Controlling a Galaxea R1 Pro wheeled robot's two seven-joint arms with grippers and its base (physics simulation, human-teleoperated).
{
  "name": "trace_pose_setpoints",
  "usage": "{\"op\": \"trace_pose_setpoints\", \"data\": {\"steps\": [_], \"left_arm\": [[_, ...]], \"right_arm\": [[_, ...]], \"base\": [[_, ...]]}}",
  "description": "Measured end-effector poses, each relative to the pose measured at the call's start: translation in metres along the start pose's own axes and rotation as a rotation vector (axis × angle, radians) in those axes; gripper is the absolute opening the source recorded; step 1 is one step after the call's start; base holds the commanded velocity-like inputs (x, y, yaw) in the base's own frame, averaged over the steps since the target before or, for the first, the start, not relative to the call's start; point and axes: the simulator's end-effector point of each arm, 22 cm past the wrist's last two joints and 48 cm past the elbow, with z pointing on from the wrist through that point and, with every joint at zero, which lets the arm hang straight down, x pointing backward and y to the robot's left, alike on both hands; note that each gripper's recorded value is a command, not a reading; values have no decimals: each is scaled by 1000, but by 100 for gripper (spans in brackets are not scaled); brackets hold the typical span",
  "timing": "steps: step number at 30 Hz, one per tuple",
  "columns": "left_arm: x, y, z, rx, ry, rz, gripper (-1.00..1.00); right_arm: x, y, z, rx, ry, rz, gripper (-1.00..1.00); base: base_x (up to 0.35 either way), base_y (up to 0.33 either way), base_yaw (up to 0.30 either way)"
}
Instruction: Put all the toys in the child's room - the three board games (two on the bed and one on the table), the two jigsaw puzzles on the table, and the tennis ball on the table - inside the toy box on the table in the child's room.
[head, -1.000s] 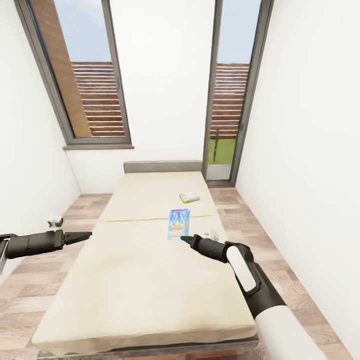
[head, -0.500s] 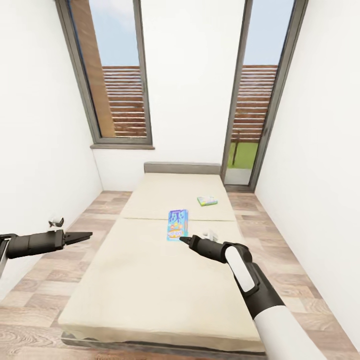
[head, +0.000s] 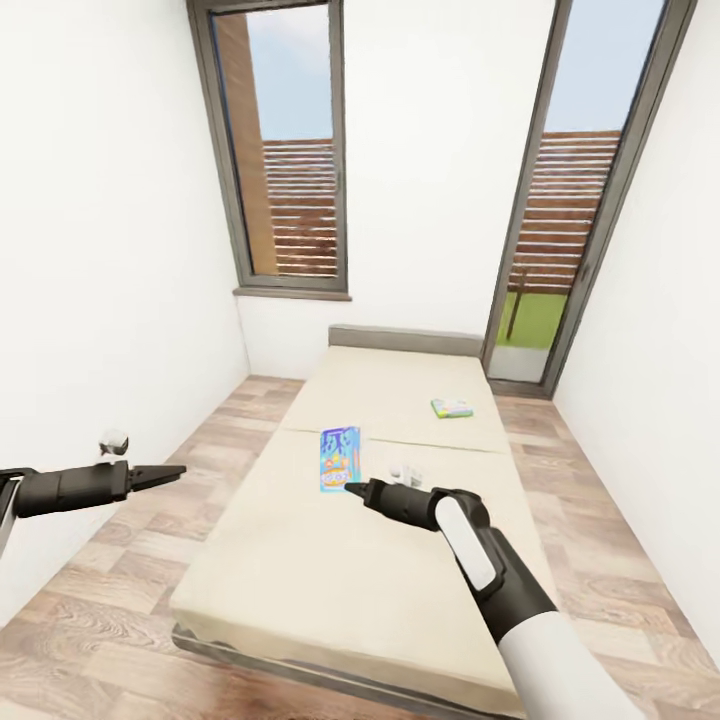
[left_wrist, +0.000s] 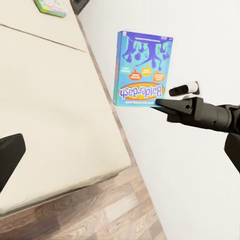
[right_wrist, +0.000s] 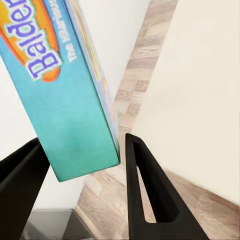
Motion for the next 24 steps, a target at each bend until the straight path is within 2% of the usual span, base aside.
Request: {"op": "trace_pose_setpoints", "data": {"steps": [8, 24], "left_arm": [[-2, 0, -4, -32, -3, 2, 100], [-6, -12, -11, -34, -8, 9, 100]], "right_arm": [[15, -5, 1, 23, 37, 11, -100], [14, 5, -8, 22, 37, 5, -100]], "base": [[-7, 0, 272], [0, 0, 273]]}}
